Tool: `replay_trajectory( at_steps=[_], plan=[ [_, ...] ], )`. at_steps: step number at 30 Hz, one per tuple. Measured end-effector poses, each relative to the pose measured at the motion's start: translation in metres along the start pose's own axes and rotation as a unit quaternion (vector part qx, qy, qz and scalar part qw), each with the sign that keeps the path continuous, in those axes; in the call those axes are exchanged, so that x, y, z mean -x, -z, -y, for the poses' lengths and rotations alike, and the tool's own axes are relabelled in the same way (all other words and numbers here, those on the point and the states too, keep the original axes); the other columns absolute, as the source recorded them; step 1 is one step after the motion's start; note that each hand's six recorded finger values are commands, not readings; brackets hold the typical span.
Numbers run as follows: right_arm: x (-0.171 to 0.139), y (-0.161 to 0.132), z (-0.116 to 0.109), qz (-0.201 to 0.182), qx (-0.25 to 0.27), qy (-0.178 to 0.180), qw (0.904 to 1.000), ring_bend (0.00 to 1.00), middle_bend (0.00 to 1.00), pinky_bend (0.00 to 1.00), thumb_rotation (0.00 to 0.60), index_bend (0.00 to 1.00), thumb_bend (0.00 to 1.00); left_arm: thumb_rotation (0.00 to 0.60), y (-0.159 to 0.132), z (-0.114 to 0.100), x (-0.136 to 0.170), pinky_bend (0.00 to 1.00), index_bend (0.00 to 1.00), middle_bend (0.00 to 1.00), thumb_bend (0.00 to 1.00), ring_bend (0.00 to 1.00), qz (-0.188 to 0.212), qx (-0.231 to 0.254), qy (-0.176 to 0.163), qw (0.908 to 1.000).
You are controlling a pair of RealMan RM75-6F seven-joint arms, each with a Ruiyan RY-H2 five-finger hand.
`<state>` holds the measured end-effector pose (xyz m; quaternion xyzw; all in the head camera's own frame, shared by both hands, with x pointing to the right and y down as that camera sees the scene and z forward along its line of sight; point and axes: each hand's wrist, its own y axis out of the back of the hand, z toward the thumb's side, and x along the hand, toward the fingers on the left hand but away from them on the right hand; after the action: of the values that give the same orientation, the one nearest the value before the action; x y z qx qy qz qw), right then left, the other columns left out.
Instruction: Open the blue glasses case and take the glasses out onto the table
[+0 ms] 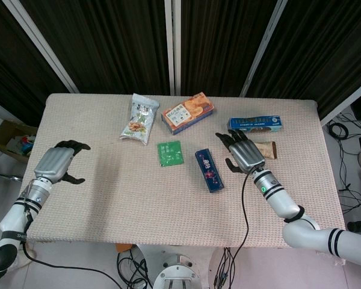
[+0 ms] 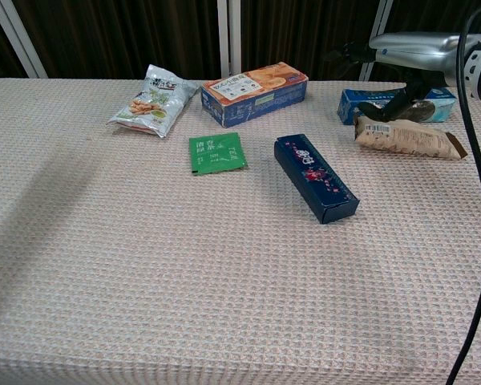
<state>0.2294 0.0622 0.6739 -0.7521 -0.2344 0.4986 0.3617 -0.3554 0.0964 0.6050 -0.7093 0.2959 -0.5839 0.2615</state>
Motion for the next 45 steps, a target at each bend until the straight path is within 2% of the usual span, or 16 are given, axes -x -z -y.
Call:
replay_trajectory(
  at_steps=[9,11,15,18,20,22,26,33,40,45],
  plan=[
    [-0.007,0.004,0.005,0.006,0.009,-0.007,0.9999,0.01,0.17,0.01,0.600,0.01,0.49,0.600,-0.001,-0.003,0.003,0.15,0.24,0.22,0.05,0.13,0.008,0.001,-0.023,0.9997],
    [-0.012,0.008,0.009,0.011,0.021,-0.012,0.9997,0.02,0.19,0.02,0.600,0.01,0.54,0.600,-0.001,-0.004,0.005,0.15,0.24,0.22,0.05,0.13,0.012,0.000,-0.041,0.9991],
    [-0.020,0.015,0.018,0.025,0.065,-0.030,0.9971,0.03,0.21,0.03,0.600,0.00,0.79,0.600,-0.004,-0.004,0.015,0.15,0.24,0.22,0.05,0.13,0.030,-0.008,-0.089,0.9956],
    [-0.023,0.019,0.029,0.034,0.112,-0.058,0.9914,0.03,0.21,0.01,0.600,0.00,0.92,0.600,-0.008,0.000,0.026,0.14,0.24,0.22,0.05,0.13,0.050,-0.013,-0.130,0.9902],
    [-0.023,0.021,0.039,0.038,0.141,-0.079,0.9860,0.03,0.22,0.00,0.600,0.00,0.95,0.600,-0.010,0.007,0.036,0.14,0.24,0.22,0.05,0.13,0.064,-0.016,-0.155,0.9857],
    [-0.020,0.024,0.046,0.042,0.154,-0.093,0.9827,0.03,0.22,0.00,0.600,0.00,0.96,0.600,-0.011,0.017,0.047,0.14,0.24,0.22,0.05,0.13,0.073,-0.019,-0.170,0.9826],
    [-0.007,0.021,0.056,0.039,0.154,-0.104,0.9819,0.03,0.22,0.00,0.600,0.00,0.96,0.600,-0.009,0.036,0.064,0.14,0.24,0.22,0.05,0.13,0.076,-0.019,-0.169,0.9824],
    [0.020,0.000,0.069,0.021,0.149,-0.117,0.9818,0.03,0.22,0.00,0.600,0.00,0.96,0.600,-0.009,0.038,0.070,0.14,0.24,0.22,0.05,0.13,0.078,-0.019,-0.173,0.9816],
    [0.039,-0.045,0.073,-0.030,0.135,-0.124,0.9826,0.03,0.22,0.00,0.600,0.00,0.96,0.600,-0.010,0.038,0.072,0.14,0.24,0.22,0.05,0.13,0.080,-0.019,-0.174,0.9813],
    [0.042,-0.076,0.073,-0.071,0.114,-0.133,0.9820,0.03,0.22,0.00,0.600,0.00,0.94,0.600,-0.009,0.039,0.075,0.14,0.24,0.22,0.05,0.13,0.080,-0.016,-0.177,0.9809]
  ],
)
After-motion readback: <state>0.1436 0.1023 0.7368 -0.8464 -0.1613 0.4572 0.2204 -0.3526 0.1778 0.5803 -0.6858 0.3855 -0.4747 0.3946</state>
